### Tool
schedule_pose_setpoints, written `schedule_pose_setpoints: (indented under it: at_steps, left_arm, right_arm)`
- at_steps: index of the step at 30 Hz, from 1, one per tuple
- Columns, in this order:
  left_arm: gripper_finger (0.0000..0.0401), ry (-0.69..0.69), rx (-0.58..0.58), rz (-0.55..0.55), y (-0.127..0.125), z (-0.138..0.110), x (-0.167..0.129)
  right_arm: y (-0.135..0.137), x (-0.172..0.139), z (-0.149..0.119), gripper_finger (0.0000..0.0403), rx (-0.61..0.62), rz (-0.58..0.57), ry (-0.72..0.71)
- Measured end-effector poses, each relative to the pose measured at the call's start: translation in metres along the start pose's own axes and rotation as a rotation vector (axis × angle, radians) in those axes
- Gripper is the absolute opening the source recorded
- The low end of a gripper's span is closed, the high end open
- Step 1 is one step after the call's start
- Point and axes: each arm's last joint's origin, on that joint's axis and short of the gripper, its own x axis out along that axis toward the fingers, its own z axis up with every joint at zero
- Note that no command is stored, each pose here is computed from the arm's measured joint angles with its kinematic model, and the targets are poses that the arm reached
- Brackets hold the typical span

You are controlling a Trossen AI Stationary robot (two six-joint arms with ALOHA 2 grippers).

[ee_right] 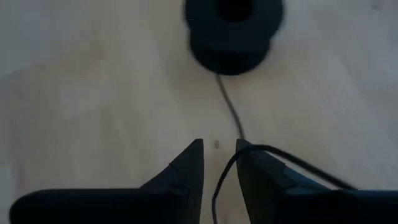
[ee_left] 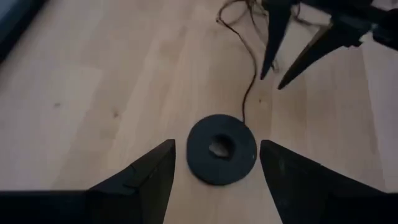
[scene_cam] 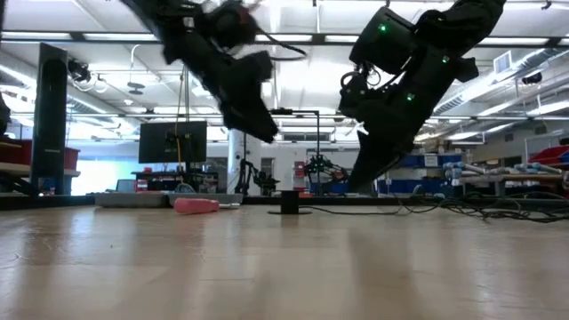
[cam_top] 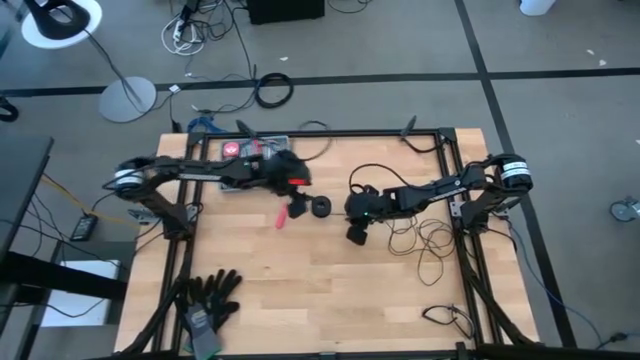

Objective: Coil cords
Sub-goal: Return to Home Position

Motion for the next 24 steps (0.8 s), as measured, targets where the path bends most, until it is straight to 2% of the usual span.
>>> schedule_pose_setpoints:
  at_steps: [4, 7, 12, 15, 18, 20, 22, 24]
  left_arm:
    - [0.0239, -0.122, -0.039, 0.02, 0.004, -0.023, -0.025]
    - [0.0239, -0.191, -0.07, 0.03, 0.004, -0.044, -0.042]
    - [0.0239, -0.265, -0.116, 0.047, 0.003, -0.068, -0.062]
    - [0.0239, -0.268, -0.137, 0.058, 0.003, -0.08, -0.068]
    - [0.0239, -0.268, -0.14, 0.066, 0.003, -0.085, -0.067]
    - [0.0239, -0.248, -0.142, 0.067, 0.003, -0.088, -0.066]
    - [0.0239, -0.248, -0.14, 0.067, 0.004, -0.089, -0.064]
    - [0.0239, -0.222, -0.14, 0.071, 0.004, -0.092, -0.062]
  right_arm:
    - [0.002, 0.0, 0.0, 0.0094, -0.071, 0.051, 0.006]
    - [0.002, 0.0, 0.001, 0.0107, -0.081, 0.082, 0.008]
    - [0.003, -0.007, 0.012, 0.0151, -0.065, 0.14, 0.033]
    - [0.0, -0.016, 0.019, 0.0186, -0.071, 0.139, 0.136]
    - [-0.005, -0.029, 0.019, 0.0215, -0.1, 0.081, 0.311]
    - [-0.009, -0.038, 0.021, 0.0226, -0.093, 0.002, 0.392]
    - [-0.013, -0.046, 0.022, 0.0231, -0.079, -0.089, 0.452]
    - [-0.014, -0.05, 0.025, 0.0233, -0.077, -0.16, 0.444]
